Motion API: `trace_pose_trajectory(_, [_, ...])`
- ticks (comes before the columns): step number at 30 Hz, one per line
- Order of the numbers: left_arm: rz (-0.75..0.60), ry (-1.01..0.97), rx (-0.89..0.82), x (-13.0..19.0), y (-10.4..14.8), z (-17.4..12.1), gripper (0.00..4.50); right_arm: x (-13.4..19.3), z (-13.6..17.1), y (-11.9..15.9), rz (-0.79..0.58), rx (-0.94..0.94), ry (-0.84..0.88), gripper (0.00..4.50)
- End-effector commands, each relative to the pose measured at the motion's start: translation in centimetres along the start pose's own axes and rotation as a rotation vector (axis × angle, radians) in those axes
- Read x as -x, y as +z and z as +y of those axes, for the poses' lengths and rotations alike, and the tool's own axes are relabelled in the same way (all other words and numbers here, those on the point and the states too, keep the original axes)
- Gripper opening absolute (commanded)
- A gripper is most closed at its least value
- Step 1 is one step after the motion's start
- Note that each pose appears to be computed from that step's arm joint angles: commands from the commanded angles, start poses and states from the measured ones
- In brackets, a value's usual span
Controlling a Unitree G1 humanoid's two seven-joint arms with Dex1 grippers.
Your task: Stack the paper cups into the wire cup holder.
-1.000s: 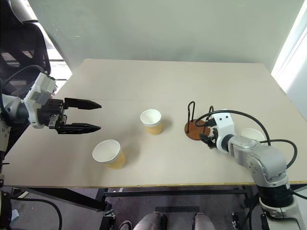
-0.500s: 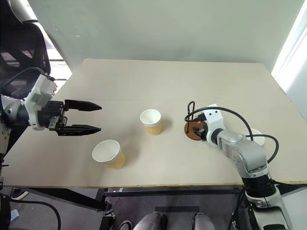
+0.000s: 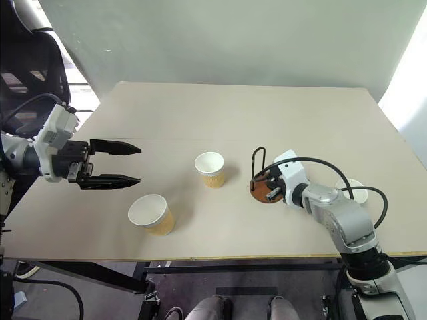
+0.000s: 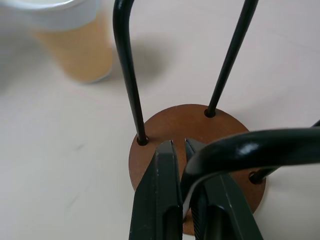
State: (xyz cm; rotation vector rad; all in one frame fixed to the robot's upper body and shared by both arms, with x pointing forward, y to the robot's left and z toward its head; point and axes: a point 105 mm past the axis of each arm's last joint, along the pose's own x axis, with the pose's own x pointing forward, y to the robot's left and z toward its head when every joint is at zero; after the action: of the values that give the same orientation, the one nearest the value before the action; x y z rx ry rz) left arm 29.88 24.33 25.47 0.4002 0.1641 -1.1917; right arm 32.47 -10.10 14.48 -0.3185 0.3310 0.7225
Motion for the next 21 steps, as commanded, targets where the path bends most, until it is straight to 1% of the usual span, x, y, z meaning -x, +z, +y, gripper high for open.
trace_pose_trajectory(1, [-0.005, 0.015, -0.053, 0.8, 1.3, 0.0, 4.5, 0.9, 3.3, 1.0, -0.044, 0.1, 0.184, 0.05])
trace_pose_trajectory(4, [-0.005, 0.009, -0.054, 0.7, 1.4, 0.1, 4.5, 1.4, 4.9, 1.4, -0.062, 0.155, 0.29, 0.05])
trace_pose_trajectory(7, [-0.004, 0.003, -0.055, 0.5, 1.4, 0.1, 4.5, 1.5, 5.8, 1.4, -0.067, 0.193, 0.346, 0.05])
trace_pose_trajectory(13, [-0.004, -0.002, -0.058, 0.4, 1.4, 0.0, 4.5, 1.4, 6.8, 1.5, -0.076, 0.227, 0.398, 0.05])
trace_pose_trajectory(21, [-0.01, -0.005, -0.058, 0.3, 1.5, -0.1, 4.5, 0.7, 7.5, 1.9, -0.092, 0.212, 0.391, 0.05])
